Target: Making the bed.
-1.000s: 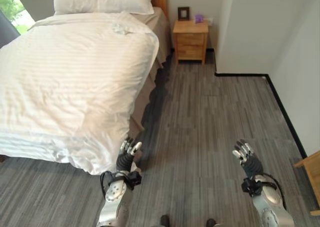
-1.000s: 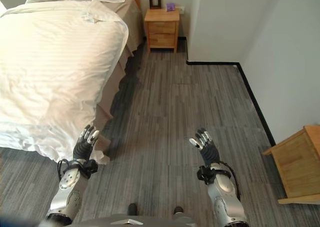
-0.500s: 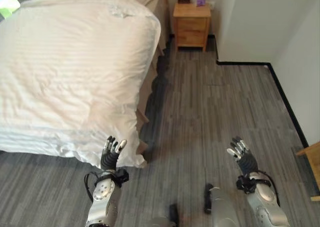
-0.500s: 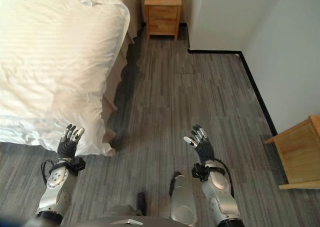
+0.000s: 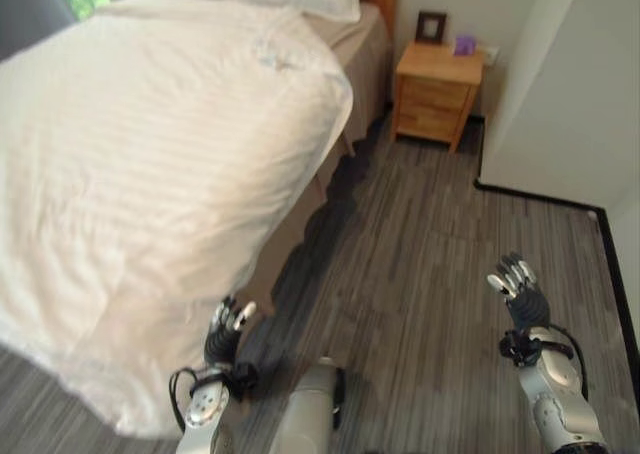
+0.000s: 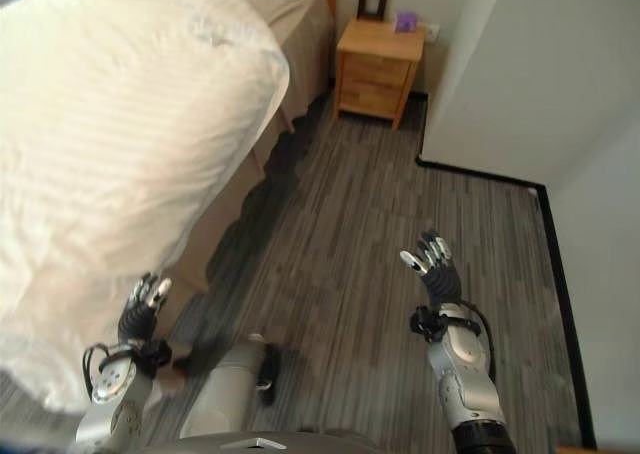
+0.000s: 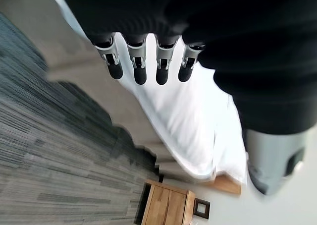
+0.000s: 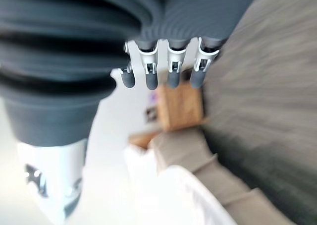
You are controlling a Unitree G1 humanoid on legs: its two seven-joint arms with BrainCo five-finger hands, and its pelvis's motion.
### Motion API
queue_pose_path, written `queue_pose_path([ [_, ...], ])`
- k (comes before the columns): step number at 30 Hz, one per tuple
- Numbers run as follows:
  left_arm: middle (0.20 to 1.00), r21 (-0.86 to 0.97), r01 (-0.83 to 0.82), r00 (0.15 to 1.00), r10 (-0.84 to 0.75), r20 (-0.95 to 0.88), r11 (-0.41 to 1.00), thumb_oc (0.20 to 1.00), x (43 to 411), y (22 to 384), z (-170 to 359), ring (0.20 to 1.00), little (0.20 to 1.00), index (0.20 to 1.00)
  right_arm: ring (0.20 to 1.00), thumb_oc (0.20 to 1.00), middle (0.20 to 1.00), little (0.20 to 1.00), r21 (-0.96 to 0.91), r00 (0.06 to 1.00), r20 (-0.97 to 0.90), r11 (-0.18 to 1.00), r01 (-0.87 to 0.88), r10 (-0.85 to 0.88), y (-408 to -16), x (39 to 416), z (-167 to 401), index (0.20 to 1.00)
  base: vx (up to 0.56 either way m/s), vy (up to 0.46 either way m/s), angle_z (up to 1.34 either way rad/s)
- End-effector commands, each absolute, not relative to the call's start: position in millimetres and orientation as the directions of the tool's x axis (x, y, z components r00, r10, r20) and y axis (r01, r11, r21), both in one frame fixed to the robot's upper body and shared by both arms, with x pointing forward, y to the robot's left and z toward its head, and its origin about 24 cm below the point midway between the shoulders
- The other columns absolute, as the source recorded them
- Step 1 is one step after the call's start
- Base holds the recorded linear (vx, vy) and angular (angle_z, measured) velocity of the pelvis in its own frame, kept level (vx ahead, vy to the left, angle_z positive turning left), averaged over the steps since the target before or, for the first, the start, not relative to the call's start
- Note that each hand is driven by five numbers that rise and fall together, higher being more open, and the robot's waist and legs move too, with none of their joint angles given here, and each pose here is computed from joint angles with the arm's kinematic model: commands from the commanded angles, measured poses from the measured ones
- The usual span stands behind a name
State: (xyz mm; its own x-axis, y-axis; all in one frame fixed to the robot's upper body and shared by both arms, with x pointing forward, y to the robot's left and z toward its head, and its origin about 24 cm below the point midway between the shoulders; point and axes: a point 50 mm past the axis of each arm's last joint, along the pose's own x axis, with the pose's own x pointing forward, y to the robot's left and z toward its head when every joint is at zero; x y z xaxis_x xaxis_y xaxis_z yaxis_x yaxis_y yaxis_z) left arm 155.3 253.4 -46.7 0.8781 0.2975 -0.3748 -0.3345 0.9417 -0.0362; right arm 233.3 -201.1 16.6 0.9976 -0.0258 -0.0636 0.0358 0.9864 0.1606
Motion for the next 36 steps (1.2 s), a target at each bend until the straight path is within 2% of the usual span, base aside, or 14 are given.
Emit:
queue_pose_path([
  [1, 1.000, -0.132, -0.289, 0.957, 0.287, -0.039, 0.948, 1.000, 207, 251, 15, 1.000, 1.000, 1.000, 1.000, 1.000, 1.000, 1.000, 0.131, 0.994, 0.087, 0.990, 0.058, -0.070, -213, 242, 46, 1.000, 0.52, 0.032, -1.06],
  [5, 1.000, -0.254, -0.390, 0.910, 0.412, 0.036, 0.885, 1.000, 201, 270, 30, 1.000, 1.000, 1.000, 1.000, 1.000, 1.000, 1.000, 0.174, 0.996, 0.074, 0.984, 0.036, -0.049, -199, 237, 40, 1.000, 0.84, 0.201, -0.12],
  [7, 1.000, -0.232, -0.446, 0.879, 0.472, 0.066, 0.864, 1.000, 198, 282, 37, 1.000, 1.000, 1.000, 1.000, 1.000, 1.000, 1.000, 0.245, 0.998, 0.061, 0.969, 0.014, -0.030, -186, 239, 36, 1.000, 0.97, 0.219, -0.28],
  [12, 1.000, -0.231, -0.429, 0.875, 0.465, 0.133, 0.874, 1.000, 206, 288, 52, 1.000, 1.000, 1.000, 1.000, 1.000, 1.000, 1.000, 0.235, 0.997, 0.062, 0.972, 0.032, -0.047, -197, 235, 37, 1.000, 0.73, -0.144, 0.80],
  [16, 1.000, -0.256, -0.400, 0.867, 0.454, 0.208, 0.880, 1.000, 228, 282, 68, 1.000, 1.000, 1.000, 1.000, 1.000, 1.000, 1.000, 0.179, 0.997, 0.040, 0.983, 0.051, -0.059, -204, 229, 34, 1.000, 0.73, -0.262, 1.08],
  [21, 1.000, -0.309, -0.382, 0.888, 0.439, 0.137, 0.871, 1.000, 228, 271, 51, 1.000, 1.000, 1.000, 1.000, 1.000, 1.000, 1.000, 0.148, 0.998, 0.028, 0.988, 0.044, -0.049, -211, 226, 32, 1.000, 0.57, -0.344, 0.77],
  [23, 1.000, -0.374, -0.369, 0.892, 0.437, 0.115, 0.851, 1.000, 229, 266, 47, 1.000, 1.000, 1.000, 1.000, 1.000, 1.000, 1.000, 0.249, 0.996, 0.058, 0.967, 0.052, -0.068, -211, 227, 37, 1.000, 0.52, -0.536, 0.13],
  [25, 1.000, -0.366, -0.365, 0.896, 0.430, 0.113, 0.856, 1.000, 229, 266, 47, 1.000, 1.000, 1.000, 1.000, 1.000, 1.000, 1.000, 0.264, 0.995, 0.065, 0.963, 0.051, -0.071, -213, 228, 38, 1.000, 0.34, -0.339, -0.08],
  [26, 1.000, -0.363, -0.340, 0.908, 0.403, 0.113, 0.868, 1.000, 233, 260, 48, 1.000, 1.000, 1.000, 1.000, 1.000, 1.000, 1.000, 0.219, 0.994, 0.040, 0.971, 0.095, -0.106, -219, 229, 36, 1.000, 0.41, -0.284, -0.34],
  [29, 1.000, -0.357, -0.300, 0.934, 0.348, 0.078, 0.885, 1.000, 232, 252, 38, 1.000, 1.000, 1.000, 1.000, 1.000, 1.000, 1.000, 0.157, 0.992, 0.082, 0.984, 0.084, -0.098, -227, 235, 47, 1.000, 0.64, -0.216, 0.30],
  [32, 1.000, -0.350, -0.334, 0.931, 0.365, 0.025, 0.875, 1.000, 215, 252, 25, 1.000, 1.000, 1.000, 1.000, 1.000, 1.000, 1.000, 0.127, 0.993, 0.106, 0.991, 0.029, -0.043, -215, 245, 53, 1.000, 0.60, -0.066, 0.04],
  [36, 1.000, -0.320, -0.343, 0.923, 0.380, 0.057, 0.883, 1.000, 219, 257, 33, 1.000, 1.000, 1.000, 1.000, 1.000, 1.000, 1.000, 0.143, 0.989, 0.149, 0.989, -0.039, 0.017, -193, 255, 60, 1.000, 0.28, 0.018, 0.02],
])
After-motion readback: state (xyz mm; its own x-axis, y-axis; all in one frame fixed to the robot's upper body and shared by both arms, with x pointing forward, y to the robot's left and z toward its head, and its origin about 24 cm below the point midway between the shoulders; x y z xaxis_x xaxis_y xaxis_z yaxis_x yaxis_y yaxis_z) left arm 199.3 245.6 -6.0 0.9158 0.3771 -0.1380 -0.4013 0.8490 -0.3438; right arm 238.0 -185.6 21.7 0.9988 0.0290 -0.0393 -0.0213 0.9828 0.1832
